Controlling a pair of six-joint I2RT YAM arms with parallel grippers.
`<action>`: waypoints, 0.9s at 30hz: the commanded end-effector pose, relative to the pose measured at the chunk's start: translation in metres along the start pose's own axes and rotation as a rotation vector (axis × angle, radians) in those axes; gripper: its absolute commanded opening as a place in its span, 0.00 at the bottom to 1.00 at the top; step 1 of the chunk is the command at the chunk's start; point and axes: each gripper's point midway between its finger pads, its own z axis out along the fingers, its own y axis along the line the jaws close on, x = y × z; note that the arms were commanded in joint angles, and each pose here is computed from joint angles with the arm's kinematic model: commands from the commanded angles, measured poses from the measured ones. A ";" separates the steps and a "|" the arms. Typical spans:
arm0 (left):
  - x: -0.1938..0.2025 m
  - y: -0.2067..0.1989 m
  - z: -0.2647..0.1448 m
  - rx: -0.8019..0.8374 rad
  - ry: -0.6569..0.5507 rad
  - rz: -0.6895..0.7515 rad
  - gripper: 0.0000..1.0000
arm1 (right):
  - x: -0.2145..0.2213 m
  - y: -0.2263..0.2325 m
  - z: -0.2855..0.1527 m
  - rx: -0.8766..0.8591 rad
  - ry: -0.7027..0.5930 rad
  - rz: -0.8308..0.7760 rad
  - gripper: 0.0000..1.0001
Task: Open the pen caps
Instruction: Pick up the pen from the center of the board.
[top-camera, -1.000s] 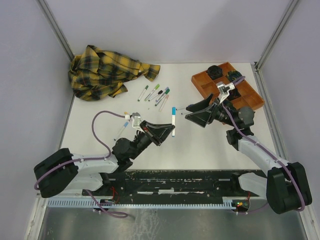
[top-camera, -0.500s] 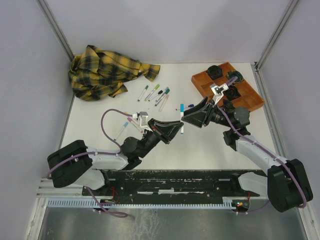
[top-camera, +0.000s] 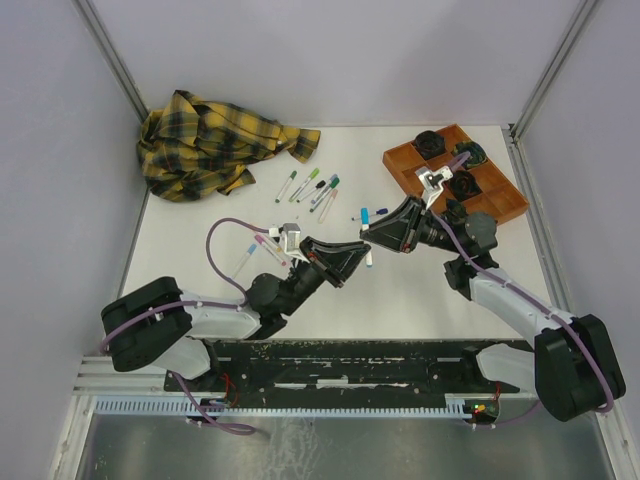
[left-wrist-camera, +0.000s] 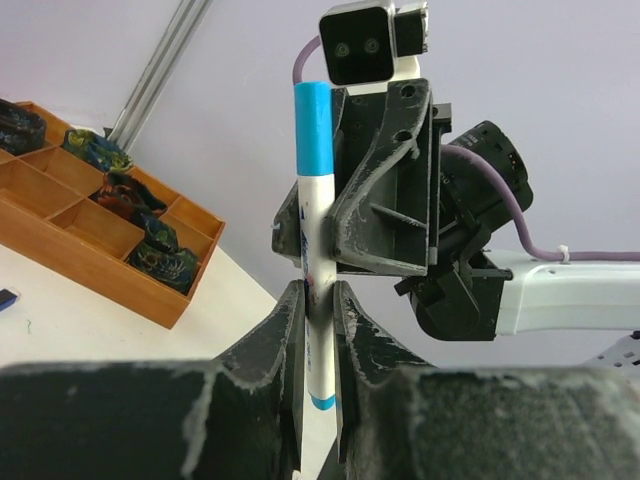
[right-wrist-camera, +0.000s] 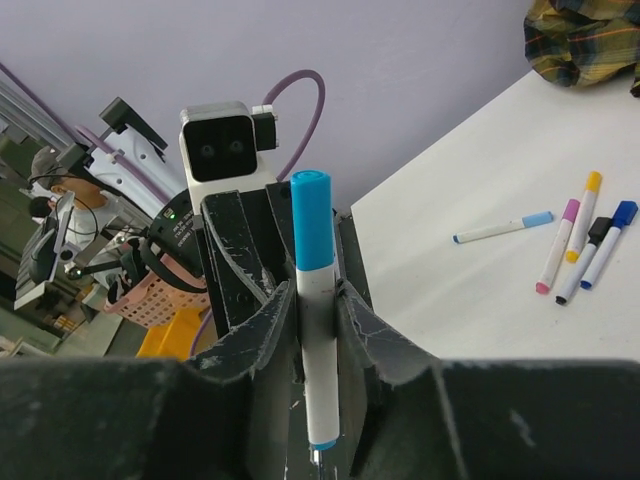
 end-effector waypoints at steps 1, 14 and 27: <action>-0.016 -0.010 0.010 0.023 -0.068 0.007 0.06 | -0.014 0.018 0.007 -0.064 0.005 -0.109 0.22; 0.025 0.000 -0.011 0.008 0.108 -0.056 0.55 | -0.015 0.021 0.008 -0.072 0.028 -0.125 0.05; 0.025 -0.012 -0.003 0.065 0.120 -0.054 0.03 | -0.007 0.010 0.006 -0.036 0.072 -0.138 0.27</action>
